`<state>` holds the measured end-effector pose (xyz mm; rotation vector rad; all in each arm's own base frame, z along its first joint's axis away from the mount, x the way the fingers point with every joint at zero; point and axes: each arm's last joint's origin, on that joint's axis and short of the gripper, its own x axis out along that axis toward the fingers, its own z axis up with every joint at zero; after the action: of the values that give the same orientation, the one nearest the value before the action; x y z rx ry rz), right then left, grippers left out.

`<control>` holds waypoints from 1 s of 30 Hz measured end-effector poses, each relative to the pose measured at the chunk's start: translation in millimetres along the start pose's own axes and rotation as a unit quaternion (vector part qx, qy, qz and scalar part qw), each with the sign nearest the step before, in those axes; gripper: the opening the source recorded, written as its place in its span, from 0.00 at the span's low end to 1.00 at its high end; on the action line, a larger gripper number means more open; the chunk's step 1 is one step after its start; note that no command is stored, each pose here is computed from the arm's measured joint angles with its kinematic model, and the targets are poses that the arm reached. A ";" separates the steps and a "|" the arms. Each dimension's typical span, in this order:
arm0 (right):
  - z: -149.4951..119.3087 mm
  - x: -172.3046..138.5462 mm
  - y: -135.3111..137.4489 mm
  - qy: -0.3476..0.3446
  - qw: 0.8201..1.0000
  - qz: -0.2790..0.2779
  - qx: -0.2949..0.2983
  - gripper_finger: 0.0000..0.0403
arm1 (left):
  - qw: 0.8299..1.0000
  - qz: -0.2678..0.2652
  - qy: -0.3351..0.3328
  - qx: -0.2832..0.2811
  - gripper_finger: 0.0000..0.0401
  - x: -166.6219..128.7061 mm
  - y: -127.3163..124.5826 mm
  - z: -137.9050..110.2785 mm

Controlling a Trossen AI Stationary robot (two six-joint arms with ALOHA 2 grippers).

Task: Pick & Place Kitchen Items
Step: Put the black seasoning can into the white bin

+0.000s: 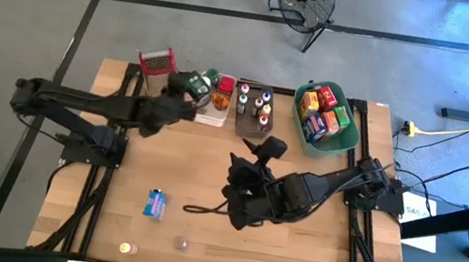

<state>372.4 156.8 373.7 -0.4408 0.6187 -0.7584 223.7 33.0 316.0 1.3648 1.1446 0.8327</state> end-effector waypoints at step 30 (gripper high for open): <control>-14.6 -16.3 4.2 0.014 1.000 0.005 -0.002 0.59 | 0.968 -0.101 0.068 0.221 0.36 105.6 -111.4 78.4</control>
<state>355.6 169.6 366.3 -0.4312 0.6476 -0.7557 308.7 100.6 182.2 1.5322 1.6173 0.5474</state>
